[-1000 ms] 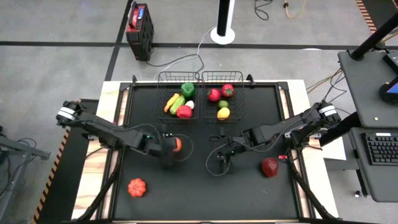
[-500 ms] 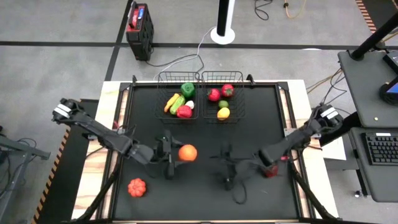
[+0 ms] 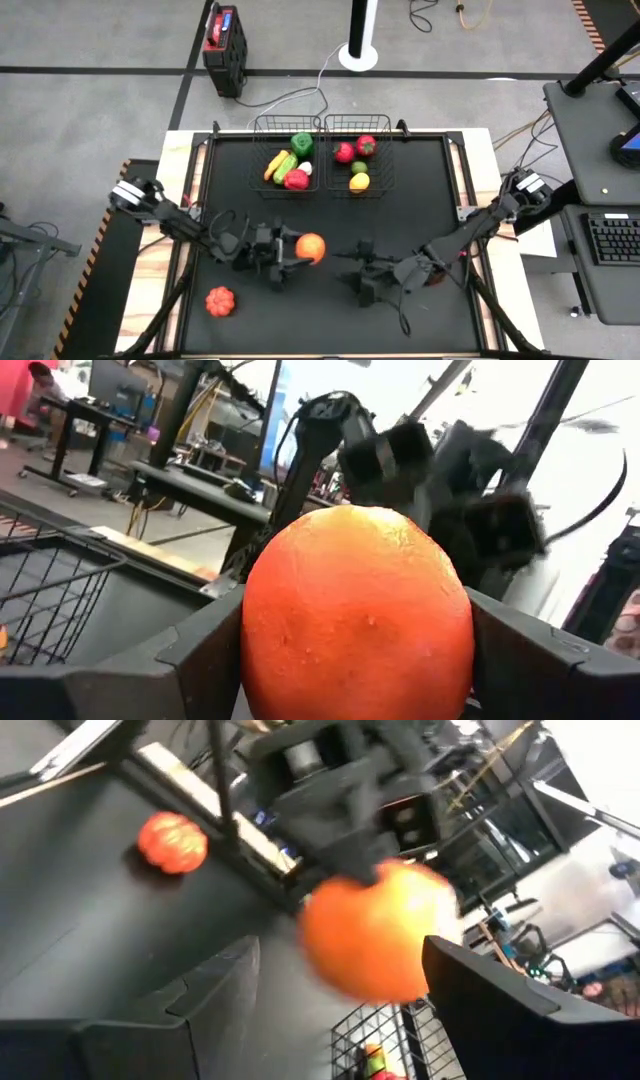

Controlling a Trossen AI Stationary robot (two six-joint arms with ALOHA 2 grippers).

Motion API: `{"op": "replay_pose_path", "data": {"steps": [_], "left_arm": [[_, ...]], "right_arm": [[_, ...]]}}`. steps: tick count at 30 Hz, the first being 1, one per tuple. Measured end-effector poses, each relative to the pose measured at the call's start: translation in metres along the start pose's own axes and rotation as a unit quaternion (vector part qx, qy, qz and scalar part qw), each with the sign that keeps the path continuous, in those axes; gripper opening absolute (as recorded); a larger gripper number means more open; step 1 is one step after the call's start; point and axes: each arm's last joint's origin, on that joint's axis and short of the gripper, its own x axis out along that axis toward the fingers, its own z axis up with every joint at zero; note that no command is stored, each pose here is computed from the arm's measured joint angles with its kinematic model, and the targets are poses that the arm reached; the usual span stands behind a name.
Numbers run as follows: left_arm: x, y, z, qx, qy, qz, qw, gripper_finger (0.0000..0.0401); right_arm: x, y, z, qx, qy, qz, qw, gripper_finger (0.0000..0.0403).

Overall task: Sort produce into baskets
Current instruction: Put the orange into the right wire basket

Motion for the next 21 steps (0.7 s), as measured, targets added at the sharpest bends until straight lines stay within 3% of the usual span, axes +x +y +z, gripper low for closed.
{"op": "replay_pose_path", "data": {"steps": [5,12,21], "left_arm": [[0.012,-0.005,-0.012,0.003,0.005,0.002,1.0,0.029],[0.022,-0.014,-0.007,0.011,-0.009,-0.002,1.0,0.029],[0.032,-0.022,-0.001,-0.006,-0.027,-0.003,1.0,0.029]], "right_arm": [[0.007,-0.014,0.007,0.016,0.01,-0.009,1.0,0.0285],[0.008,-0.019,0.013,0.005,0.056,0.023,0.998,0.0314],[0.01,-0.024,0.018,-0.026,0.048,0.014,0.998,0.0325]]}}
